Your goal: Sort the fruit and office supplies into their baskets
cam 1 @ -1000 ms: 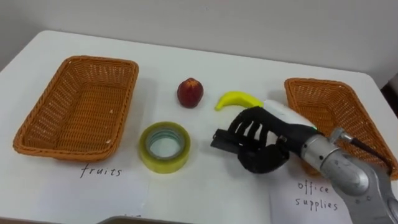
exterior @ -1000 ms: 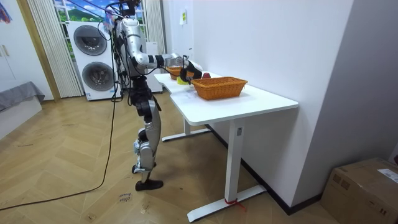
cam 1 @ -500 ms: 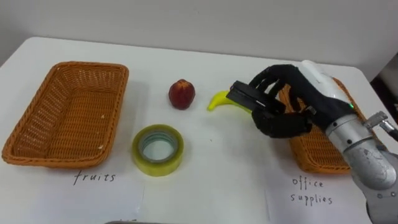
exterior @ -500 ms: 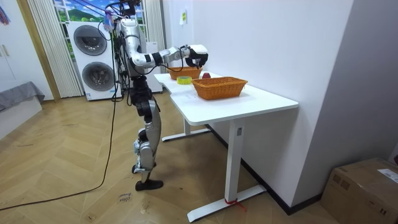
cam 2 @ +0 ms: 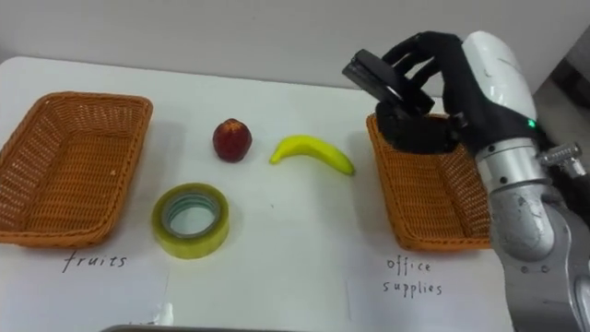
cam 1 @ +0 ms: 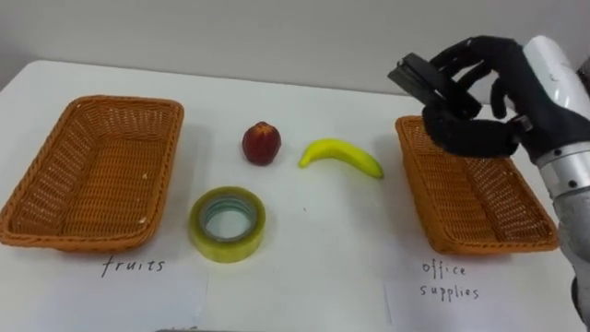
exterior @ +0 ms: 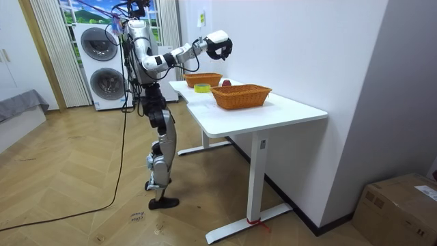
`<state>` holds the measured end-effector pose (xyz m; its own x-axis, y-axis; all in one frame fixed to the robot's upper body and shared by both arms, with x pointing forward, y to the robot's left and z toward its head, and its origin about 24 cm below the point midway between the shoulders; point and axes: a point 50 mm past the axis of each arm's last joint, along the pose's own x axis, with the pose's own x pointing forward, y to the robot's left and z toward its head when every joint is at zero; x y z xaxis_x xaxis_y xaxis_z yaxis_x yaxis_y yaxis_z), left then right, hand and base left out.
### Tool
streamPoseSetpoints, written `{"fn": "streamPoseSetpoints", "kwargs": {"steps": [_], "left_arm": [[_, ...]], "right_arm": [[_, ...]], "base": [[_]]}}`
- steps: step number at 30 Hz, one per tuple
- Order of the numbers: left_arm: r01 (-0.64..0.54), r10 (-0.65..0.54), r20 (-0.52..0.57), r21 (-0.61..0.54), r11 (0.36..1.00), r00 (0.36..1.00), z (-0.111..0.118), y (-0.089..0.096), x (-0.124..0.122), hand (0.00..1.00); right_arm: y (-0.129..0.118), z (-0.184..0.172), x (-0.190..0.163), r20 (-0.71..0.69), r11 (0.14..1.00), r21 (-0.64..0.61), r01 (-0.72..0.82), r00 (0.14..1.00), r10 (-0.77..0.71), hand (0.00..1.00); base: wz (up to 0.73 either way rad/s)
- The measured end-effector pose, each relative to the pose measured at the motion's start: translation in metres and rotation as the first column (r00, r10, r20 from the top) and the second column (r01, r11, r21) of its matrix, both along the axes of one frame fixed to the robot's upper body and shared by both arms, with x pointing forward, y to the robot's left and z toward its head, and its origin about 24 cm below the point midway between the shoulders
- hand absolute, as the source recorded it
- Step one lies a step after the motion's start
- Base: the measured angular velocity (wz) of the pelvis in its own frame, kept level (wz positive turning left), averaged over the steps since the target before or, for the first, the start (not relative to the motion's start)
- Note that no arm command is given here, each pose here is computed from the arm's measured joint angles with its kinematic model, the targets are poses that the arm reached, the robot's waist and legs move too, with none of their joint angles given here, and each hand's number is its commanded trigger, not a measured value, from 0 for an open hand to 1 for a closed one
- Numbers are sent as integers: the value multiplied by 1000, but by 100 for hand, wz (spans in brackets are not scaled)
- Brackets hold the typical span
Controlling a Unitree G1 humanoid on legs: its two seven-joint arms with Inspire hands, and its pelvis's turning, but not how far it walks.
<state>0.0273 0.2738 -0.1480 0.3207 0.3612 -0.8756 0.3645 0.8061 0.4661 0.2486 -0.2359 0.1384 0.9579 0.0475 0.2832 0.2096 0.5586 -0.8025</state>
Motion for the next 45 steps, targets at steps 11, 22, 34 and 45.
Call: {"fn": "streamPoseSetpoints", "kwargs": {"steps": [11, 22, 34, 45], "left_arm": [[-16, 16, 19, 1, 1000, 1000, 0, -3, 0, 0], [-1, 1, 35, 6, 1000, 999, 2, -3, 2, 0], [-4, 3, 50, 9, 1000, 999, 4, -3, 1, 0], [-8, 7, 48, 1, 1000, 999, 5, -2, 1, 0]], "right_arm": [[-8, -2, -3, 2, 997, 79, 14, 1000, -14, 100], [-22, -17, -3, -56, 989, 130, 65, 997, -58, 100], [-31, -36, -5, -137, 982, 150, 112, 986, -91, 100], [-42, -58, -10, -233, 975, 141, 169, 963, -133, 100]], "base": [[-4], [0], [-1], [0]]}}
